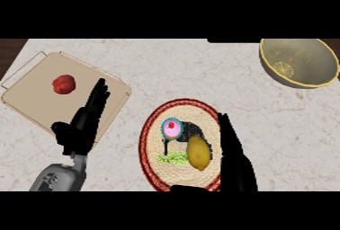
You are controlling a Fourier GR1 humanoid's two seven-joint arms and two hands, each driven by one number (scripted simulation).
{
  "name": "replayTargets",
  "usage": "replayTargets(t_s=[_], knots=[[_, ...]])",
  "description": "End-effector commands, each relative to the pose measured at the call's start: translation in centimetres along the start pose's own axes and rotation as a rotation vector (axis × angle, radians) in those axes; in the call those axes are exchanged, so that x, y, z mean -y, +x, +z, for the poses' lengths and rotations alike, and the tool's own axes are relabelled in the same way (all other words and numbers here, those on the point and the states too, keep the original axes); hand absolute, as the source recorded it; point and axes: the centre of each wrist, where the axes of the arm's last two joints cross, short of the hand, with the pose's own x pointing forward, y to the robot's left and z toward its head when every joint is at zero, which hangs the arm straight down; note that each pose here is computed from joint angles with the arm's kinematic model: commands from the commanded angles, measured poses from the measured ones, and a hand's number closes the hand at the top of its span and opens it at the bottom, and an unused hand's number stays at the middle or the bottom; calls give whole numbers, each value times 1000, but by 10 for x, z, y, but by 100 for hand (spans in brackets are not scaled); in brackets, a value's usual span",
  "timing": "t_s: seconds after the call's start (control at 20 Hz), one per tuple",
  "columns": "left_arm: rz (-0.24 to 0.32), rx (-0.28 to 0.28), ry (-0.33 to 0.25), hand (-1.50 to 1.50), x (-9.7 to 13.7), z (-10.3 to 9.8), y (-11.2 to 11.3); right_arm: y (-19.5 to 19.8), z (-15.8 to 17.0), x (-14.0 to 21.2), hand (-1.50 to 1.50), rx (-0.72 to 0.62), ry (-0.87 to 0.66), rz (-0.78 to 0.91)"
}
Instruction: Pick the lemon from the placemat and place it in the bowl
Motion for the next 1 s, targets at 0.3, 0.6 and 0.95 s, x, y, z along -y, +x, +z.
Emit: replayTargets(t_s=[0.3,0.6,0.95], knots=[[0,-4,-2,0,-13,-13,6,-26,14,-17,-150,-16,34,-109],[4,-9,9,0,14,0,8,-16,19,6,-150,33,31,-186],[-4,3,-12,0,-8,-2,5,-18,1,-17,-150,-30,74,-232]])
